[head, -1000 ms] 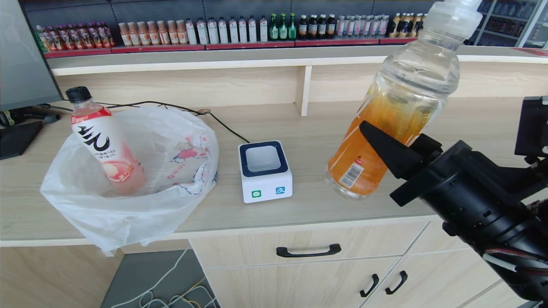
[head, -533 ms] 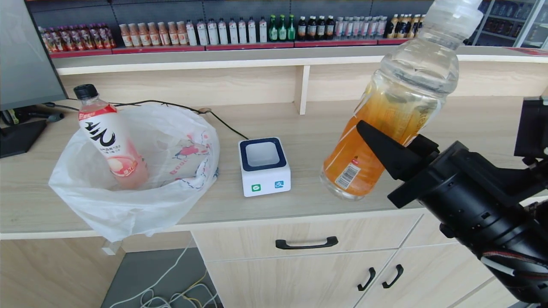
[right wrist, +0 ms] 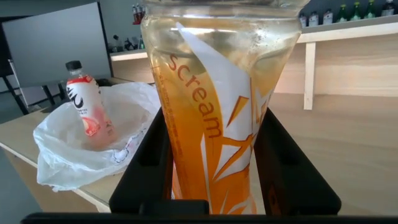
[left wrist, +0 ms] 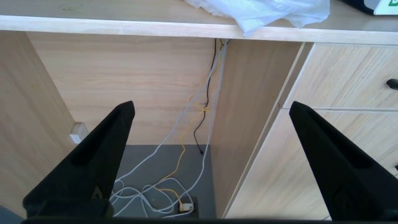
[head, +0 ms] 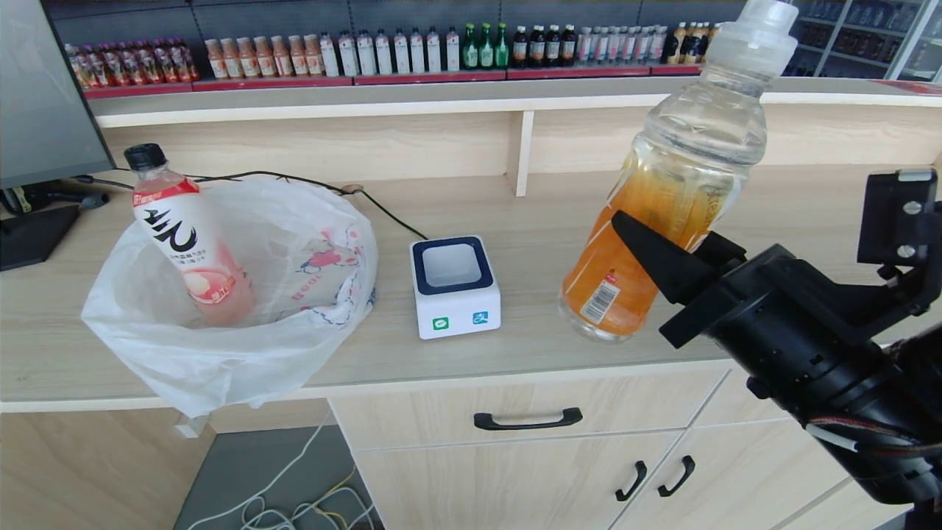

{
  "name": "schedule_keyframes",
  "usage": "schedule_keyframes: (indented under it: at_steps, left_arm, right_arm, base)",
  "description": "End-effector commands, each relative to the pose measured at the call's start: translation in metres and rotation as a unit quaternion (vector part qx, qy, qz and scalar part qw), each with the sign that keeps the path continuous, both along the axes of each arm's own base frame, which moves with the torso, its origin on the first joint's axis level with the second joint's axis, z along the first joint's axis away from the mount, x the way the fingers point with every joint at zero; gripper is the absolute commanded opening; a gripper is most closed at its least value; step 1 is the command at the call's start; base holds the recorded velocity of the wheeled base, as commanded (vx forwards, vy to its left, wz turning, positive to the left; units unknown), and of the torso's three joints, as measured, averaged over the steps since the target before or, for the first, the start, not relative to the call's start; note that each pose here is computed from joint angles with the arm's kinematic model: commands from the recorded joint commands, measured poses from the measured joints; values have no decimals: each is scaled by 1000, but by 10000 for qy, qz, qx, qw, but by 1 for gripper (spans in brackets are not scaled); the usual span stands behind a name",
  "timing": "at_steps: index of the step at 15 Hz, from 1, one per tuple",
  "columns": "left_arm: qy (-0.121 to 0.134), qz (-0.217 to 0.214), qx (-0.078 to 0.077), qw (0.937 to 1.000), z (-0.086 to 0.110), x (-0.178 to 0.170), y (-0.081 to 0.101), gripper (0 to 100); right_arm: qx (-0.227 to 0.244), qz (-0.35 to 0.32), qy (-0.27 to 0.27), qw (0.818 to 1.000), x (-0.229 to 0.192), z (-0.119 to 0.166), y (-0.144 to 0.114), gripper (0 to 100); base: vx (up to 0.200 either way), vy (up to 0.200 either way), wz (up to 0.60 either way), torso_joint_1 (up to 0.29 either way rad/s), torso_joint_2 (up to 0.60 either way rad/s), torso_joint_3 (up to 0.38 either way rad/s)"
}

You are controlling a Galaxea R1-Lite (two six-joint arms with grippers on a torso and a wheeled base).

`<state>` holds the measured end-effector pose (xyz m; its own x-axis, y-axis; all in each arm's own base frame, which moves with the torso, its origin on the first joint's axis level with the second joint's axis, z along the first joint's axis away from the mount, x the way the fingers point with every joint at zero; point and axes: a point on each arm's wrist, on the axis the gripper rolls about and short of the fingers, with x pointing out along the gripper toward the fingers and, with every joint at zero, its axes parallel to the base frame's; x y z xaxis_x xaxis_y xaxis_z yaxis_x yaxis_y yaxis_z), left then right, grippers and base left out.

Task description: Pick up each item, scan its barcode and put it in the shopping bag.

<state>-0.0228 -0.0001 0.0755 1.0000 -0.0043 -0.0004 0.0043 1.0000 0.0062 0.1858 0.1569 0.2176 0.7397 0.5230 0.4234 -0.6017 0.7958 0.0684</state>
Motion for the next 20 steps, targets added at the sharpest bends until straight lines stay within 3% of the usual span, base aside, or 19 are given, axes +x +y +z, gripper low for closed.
schedule_keyframes:
  at_steps: [1, 13, 20]
  left_arm:
    - [-2, -2, 0, 10000, 0, 0, 0, 100]
    - [-2, -2, -8, 10000, 0, 0, 0, 100]
    - [-2, -2, 0, 10000, 0, 0, 0, 100]
  right_arm:
    - [-18, -13, 26, 10000, 4, -2, 2, 0]
    - [-25, -172, -7, 9998, 8, -1, -3, 0]
    - [-167, -391, -241, 9988, 19, 4, -4, 0]
  base:
    - [0, 200, 0, 2, 2, 2]
    - [0, 200, 0, 4, 2, 2]
    - [0, 0, 0, 0, 0, 0]
